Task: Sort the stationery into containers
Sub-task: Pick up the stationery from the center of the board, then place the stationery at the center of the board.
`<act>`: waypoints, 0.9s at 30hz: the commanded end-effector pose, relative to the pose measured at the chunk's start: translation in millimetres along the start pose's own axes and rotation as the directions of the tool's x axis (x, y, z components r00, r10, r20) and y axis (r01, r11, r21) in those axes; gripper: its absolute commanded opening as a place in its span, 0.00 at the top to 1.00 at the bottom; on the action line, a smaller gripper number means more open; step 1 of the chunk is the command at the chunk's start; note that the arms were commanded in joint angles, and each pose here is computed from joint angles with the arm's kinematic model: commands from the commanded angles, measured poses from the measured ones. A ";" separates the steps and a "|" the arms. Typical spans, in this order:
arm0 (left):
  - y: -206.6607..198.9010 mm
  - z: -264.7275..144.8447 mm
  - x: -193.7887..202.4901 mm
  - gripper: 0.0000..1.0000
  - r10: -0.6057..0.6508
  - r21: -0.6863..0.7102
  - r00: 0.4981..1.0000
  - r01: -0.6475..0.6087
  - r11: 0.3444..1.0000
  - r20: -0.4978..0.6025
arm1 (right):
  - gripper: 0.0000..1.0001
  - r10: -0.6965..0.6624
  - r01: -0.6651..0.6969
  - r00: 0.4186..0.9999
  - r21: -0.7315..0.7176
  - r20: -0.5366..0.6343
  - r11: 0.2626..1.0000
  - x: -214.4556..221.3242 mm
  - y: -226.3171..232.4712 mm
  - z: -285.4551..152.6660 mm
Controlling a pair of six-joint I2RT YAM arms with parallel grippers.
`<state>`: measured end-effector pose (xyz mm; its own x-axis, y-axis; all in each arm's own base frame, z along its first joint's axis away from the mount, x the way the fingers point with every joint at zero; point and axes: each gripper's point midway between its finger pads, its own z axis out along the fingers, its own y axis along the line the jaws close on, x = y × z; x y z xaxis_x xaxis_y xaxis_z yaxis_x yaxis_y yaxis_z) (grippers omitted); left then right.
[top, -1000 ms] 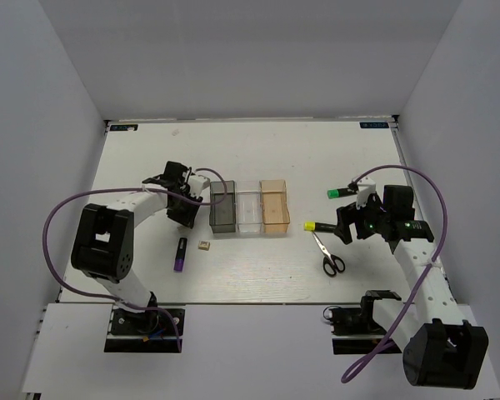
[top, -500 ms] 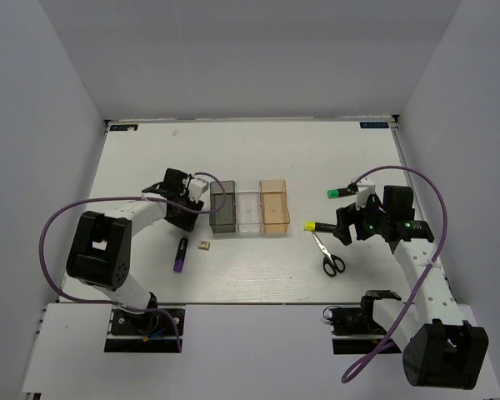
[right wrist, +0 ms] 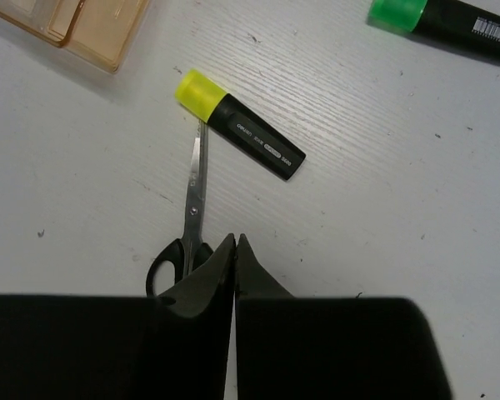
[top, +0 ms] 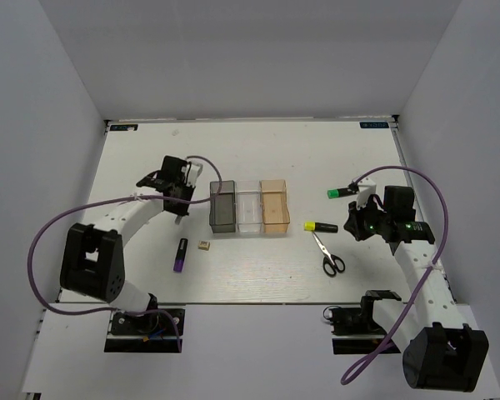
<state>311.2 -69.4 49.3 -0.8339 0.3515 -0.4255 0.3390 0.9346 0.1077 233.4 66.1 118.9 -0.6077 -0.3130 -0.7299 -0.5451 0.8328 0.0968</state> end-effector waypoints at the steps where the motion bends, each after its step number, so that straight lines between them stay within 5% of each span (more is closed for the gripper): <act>1: -26.8 -56.8 -66.6 1.00 -0.064 0.085 0.972 0.046 0.995 0.225 | 1.00 -0.024 0.021 0.998 0.037 0.056 0.999 -17.4 -6.3 -6.4; 5: -65.7 -73.6 -96.6 1.00 -0.109 0.175 0.955 0.062 0.983 0.276 | 0.93 -0.023 0.020 0.998 0.040 0.059 0.999 -17.8 -7.0 -5.8; 7: -77.4 -71.9 -104.2 1.00 -0.143 0.190 0.953 0.093 0.977 0.266 | 0.76 -0.017 0.015 0.998 0.044 0.054 0.999 -16.3 -7.9 -5.1; 8: -86.1 -68.3 -105.9 1.00 -0.156 0.203 0.955 0.106 0.974 0.252 | 0.52 -0.020 0.017 0.998 0.045 0.055 0.999 -16.8 -7.9 -5.6; 9: -95.1 -64.7 -107.2 1.00 -0.168 0.216 0.956 0.116 0.970 0.239 | 0.45 -0.021 0.018 0.998 0.044 0.055 0.999 -17.2 -7.5 -5.8; 14: -111.6 -43.8 -105.0 0.98 -0.175 0.165 0.961 0.141 0.976 0.214 | 0.42 -0.016 0.013 0.998 0.045 0.053 0.999 -16.4 -7.8 -6.1; 18: -120.4 -34.3 -107.5 0.63 -0.145 0.113 0.967 0.123 0.986 0.212 | 0.40 -0.016 0.014 0.999 0.039 0.051 0.999 -16.6 -6.8 -5.3; 21: -119.0 -35.2 -111.1 0.49 -0.142 0.089 0.966 0.125 0.988 0.217 | 0.39 -0.013 0.011 0.999 0.040 0.048 0.999 -15.5 -7.3 -5.3; 27: -111.3 -53.5 -120.8 0.52 -0.151 0.065 0.952 0.138 0.988 0.267 | 0.38 -0.014 0.012 0.999 0.039 0.045 0.999 -14.9 -7.1 -5.4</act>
<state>342.3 -215.4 100.5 -0.7798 0.2208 -0.5858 0.2805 0.9598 -0.0117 235.4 63.1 120.2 -0.6101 -0.3042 -0.7316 -0.5258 0.8462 0.0866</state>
